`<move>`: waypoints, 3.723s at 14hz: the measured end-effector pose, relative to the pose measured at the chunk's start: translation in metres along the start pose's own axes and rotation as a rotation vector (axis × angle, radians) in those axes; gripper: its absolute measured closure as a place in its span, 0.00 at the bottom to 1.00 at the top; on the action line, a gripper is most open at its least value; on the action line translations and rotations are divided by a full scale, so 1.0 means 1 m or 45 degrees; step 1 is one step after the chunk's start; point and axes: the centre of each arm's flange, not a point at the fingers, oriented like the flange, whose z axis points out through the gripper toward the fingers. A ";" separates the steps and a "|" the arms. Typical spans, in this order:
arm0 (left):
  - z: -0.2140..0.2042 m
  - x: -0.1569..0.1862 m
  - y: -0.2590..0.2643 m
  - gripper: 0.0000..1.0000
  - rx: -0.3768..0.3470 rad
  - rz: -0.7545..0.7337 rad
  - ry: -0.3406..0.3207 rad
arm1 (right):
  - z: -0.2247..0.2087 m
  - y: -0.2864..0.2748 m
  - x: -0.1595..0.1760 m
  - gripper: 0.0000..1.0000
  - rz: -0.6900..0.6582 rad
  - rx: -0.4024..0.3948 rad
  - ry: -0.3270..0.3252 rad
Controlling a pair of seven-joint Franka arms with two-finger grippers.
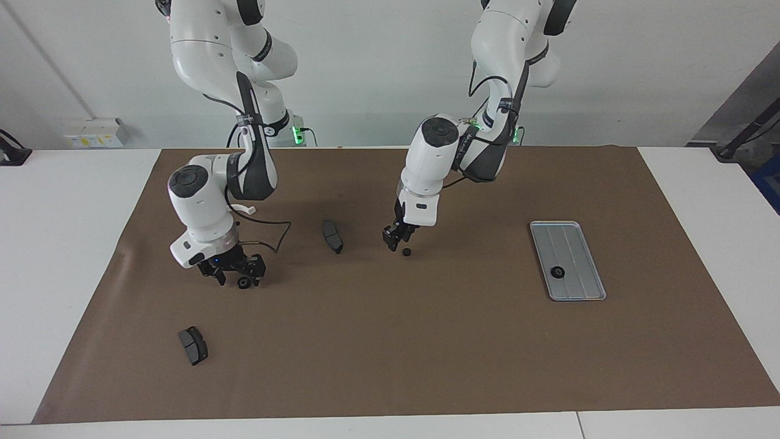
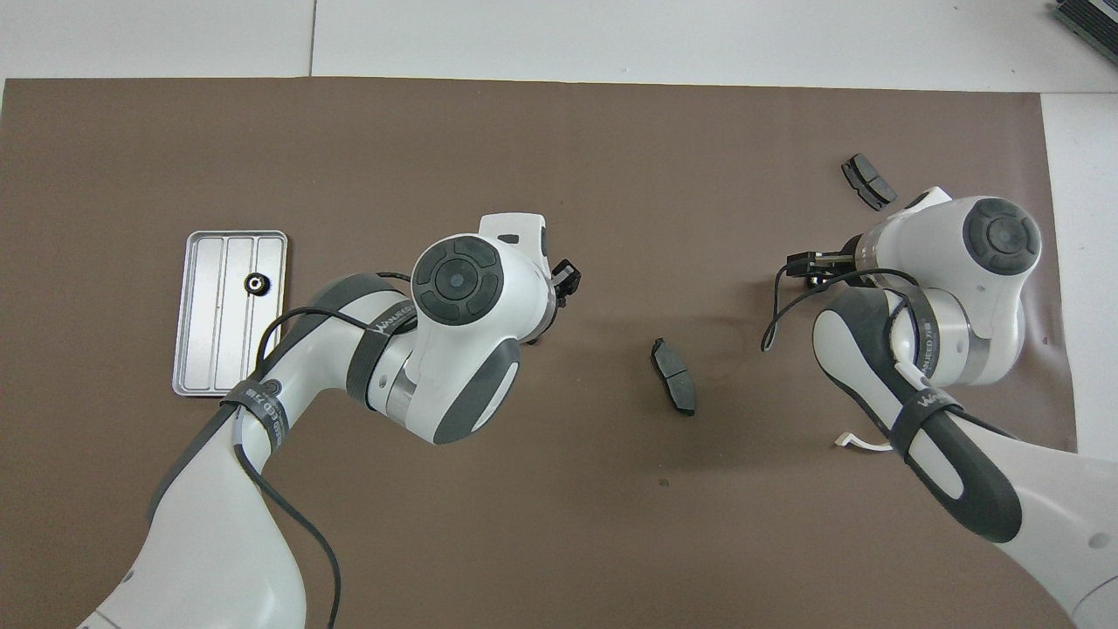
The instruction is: Place bearing gear from tray to pile
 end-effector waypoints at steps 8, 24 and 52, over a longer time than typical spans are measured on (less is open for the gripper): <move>-0.067 0.171 -0.092 0.49 0.169 0.207 -0.046 | -0.100 -0.108 0.010 0.00 -0.025 0.052 0.007; -0.042 0.305 -0.266 0.49 0.164 0.520 0.059 | -0.008 -0.392 -0.093 0.00 -0.052 0.102 0.016; 0.003 0.311 -0.250 0.64 0.063 0.285 0.184 | -0.050 -0.342 -0.066 0.76 0.061 -0.005 -0.066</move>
